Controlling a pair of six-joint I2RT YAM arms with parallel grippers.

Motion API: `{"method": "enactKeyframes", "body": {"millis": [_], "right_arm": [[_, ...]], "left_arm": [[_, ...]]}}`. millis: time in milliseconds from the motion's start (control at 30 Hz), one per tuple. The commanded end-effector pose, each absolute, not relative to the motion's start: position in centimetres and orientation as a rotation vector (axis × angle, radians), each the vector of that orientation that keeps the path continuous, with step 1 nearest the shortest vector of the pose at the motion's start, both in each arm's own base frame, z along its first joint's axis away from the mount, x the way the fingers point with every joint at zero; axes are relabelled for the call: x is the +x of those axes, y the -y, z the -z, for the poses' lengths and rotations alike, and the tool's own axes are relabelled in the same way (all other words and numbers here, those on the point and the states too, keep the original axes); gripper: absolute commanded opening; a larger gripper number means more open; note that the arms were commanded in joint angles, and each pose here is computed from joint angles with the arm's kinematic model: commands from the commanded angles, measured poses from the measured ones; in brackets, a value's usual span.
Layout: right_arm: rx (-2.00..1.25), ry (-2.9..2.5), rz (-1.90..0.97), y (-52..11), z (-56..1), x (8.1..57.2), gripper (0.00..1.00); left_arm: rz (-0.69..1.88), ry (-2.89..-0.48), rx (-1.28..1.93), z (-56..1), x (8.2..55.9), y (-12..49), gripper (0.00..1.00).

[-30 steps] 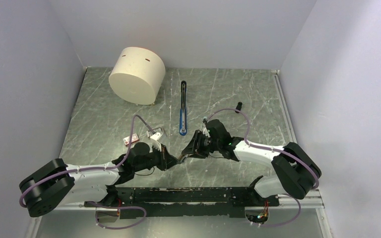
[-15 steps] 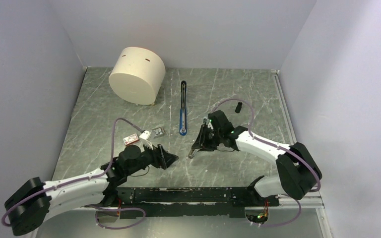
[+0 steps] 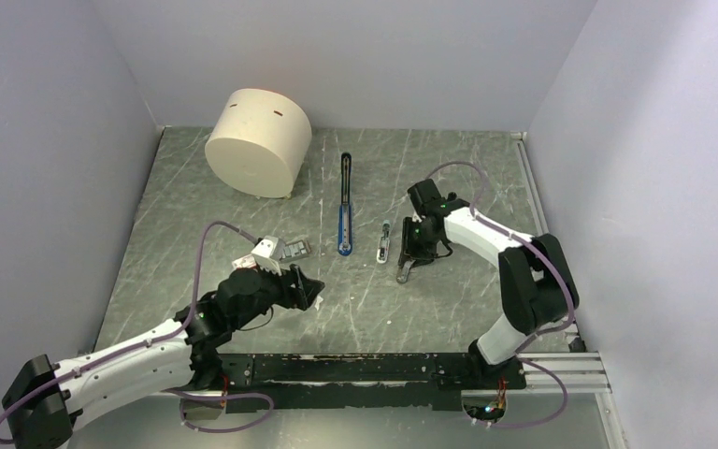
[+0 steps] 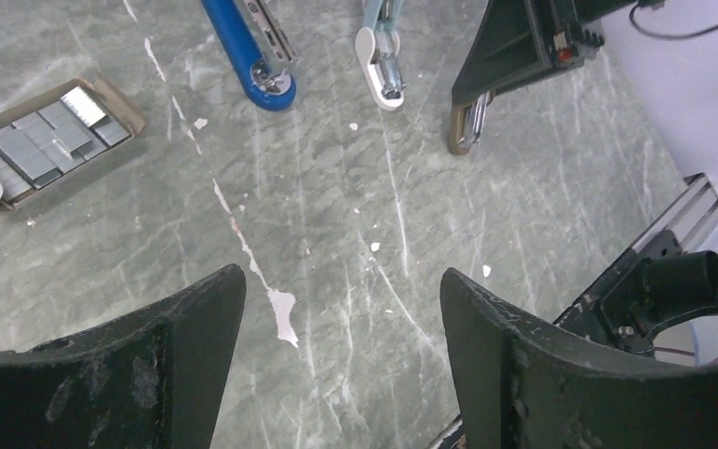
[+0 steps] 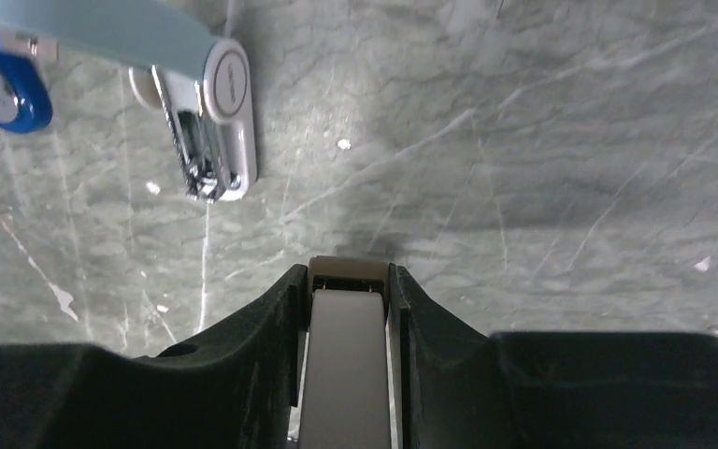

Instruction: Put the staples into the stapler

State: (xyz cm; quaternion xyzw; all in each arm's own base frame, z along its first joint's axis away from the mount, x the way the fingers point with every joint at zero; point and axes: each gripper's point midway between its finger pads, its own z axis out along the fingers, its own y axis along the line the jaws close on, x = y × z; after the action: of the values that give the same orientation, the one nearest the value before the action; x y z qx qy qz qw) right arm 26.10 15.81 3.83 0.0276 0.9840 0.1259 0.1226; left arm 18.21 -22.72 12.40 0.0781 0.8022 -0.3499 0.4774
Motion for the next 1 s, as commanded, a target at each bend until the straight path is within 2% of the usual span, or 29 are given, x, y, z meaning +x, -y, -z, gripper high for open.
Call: {"method": "enactKeyframes", "body": {"millis": [0,500,867,967], "right_arm": [[0.066,-2.866,-0.251,-14.6,-3.9,28.2,0.35],[0.063,-2.904,-0.188,-14.7,-2.5,31.8,0.42],[0.093,-2.897,-0.152,-14.1,-2.9,31.5,0.41],[0.073,-2.862,-0.195,-14.5,-3.7,31.7,0.49]], "left_arm": [[0.789,-1.969,0.215,-12.4,18.5,22.1,0.81],[0.658,-1.928,0.204,-12.9,19.2,19.6,0.80],[0.670,-1.896,0.182,-13.2,19.0,19.0,0.80],[0.663,-1.908,0.180,-13.2,19.0,19.0,0.80]]}}
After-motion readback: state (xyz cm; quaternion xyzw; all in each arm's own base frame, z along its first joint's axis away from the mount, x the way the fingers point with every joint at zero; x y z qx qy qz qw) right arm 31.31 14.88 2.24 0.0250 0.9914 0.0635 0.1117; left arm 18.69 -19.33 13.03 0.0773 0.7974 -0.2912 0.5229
